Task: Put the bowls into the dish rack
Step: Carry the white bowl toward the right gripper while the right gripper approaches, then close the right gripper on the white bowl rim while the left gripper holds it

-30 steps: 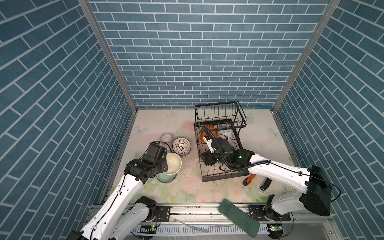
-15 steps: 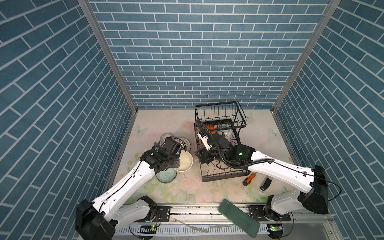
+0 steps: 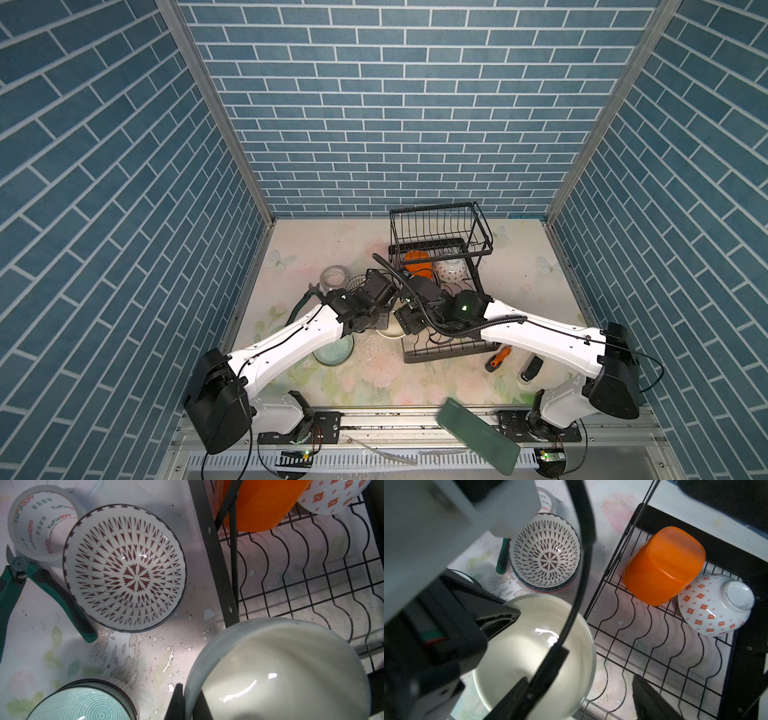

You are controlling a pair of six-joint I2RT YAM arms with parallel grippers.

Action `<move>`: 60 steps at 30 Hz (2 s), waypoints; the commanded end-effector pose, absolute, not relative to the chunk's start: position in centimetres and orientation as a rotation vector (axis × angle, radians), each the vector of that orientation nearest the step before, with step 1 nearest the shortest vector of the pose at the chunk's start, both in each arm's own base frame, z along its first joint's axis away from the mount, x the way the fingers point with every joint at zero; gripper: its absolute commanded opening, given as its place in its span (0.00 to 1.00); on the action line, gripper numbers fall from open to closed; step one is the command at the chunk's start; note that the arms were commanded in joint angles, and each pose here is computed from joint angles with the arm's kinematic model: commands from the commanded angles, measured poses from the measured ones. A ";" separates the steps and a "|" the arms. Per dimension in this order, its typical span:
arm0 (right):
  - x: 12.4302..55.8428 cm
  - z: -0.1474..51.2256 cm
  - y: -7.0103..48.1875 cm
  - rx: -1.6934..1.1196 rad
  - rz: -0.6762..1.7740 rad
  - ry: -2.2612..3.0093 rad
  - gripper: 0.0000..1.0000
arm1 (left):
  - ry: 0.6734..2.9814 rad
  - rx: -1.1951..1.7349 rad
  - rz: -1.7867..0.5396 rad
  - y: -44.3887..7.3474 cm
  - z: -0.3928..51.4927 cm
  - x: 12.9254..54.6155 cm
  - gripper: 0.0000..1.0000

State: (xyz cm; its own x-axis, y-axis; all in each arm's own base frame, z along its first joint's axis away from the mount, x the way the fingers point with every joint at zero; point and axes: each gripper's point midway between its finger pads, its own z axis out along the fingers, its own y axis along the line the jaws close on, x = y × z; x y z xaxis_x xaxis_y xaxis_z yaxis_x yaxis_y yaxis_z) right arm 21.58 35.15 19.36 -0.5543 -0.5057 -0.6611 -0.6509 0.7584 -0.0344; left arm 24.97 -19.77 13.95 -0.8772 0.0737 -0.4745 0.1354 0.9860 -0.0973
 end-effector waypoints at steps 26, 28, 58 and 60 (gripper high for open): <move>22.4 15.6 32.4 -0.727 0.144 2.381 0.46 | 2.539 0.166 -0.357 -22.9 16.5 25.1 0.00; 22.6 15.5 32.2 -0.715 0.133 2.383 0.45 | 2.537 0.168 -0.361 -22.9 16.5 25.0 0.00; 23.4 15.1 32.1 -0.690 0.102 2.401 0.00 | 2.499 0.146 -0.395 -22.8 16.2 24.9 0.00; 23.5 15.3 32.0 -0.686 0.098 2.396 0.00 | 2.500 0.136 -0.395 -22.7 16.1 24.9 0.00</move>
State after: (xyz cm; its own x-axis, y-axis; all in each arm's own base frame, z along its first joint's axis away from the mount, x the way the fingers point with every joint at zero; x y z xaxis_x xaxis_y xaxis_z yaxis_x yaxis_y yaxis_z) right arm 23.44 32.76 15.99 -0.6561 -0.4258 -0.6230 -0.5052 0.8611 -0.0565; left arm 24.23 -22.29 15.06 -0.8402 0.0573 -0.5392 0.2023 0.9558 -0.2136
